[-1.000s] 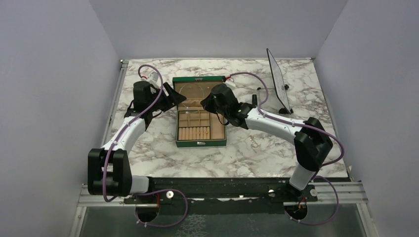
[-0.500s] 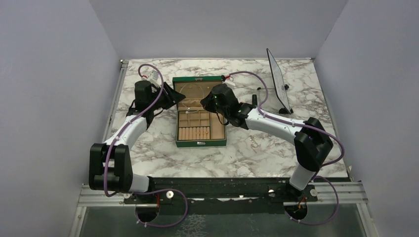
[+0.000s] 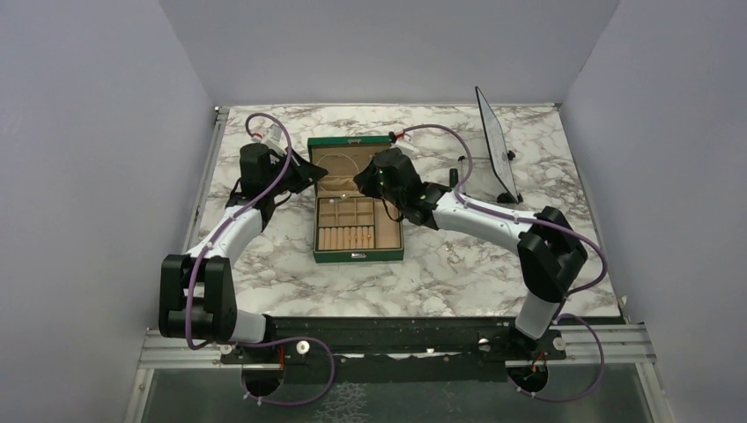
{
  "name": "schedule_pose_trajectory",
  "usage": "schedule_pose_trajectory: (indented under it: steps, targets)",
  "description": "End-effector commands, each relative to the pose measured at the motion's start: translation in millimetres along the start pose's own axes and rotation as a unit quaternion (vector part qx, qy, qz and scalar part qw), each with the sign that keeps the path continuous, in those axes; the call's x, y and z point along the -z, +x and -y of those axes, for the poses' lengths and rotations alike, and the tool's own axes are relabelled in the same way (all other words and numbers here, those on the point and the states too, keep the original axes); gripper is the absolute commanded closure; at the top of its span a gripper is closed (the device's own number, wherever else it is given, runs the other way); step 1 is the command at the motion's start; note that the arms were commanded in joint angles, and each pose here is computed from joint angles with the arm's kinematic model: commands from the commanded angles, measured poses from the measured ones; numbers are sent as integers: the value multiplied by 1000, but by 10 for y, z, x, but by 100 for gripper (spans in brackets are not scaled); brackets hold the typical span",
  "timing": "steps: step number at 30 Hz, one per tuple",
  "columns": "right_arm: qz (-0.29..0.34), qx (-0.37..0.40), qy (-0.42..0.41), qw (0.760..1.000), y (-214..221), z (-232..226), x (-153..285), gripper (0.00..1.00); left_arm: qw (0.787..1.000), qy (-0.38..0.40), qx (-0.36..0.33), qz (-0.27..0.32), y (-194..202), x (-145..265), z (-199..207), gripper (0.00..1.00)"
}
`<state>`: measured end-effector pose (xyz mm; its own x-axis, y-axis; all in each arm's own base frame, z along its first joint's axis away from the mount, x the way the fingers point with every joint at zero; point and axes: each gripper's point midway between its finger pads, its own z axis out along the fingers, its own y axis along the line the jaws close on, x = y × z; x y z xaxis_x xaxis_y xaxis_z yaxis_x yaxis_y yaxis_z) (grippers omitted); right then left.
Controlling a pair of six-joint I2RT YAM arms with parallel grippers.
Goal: Organize the mixed jewelry
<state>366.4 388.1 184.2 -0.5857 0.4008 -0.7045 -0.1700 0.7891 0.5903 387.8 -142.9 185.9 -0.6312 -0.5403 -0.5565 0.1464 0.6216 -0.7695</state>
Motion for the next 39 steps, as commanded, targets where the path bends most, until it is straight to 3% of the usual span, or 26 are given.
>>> schedule_pose_trajectory:
  steps: [1, 20, 31, 39]
  targets:
    - [34, 10, -11, 999, -209, -112, -68, 96, 999, 5, -29, 20, -112, 38, 86, 100]
    - [72, 4, 61, 996, -412, 73, -247, 96, 999, -28, -13, 21, -287, -124, 40, 90]
    - [72, -7, 111, 991, -392, 271, -304, 96, 999, -48, 6, 17, -262, -178, -62, 76]
    - [57, -13, 120, 991, -340, 287, -381, 96, 995, -82, 47, 34, -325, -193, -144, 74]
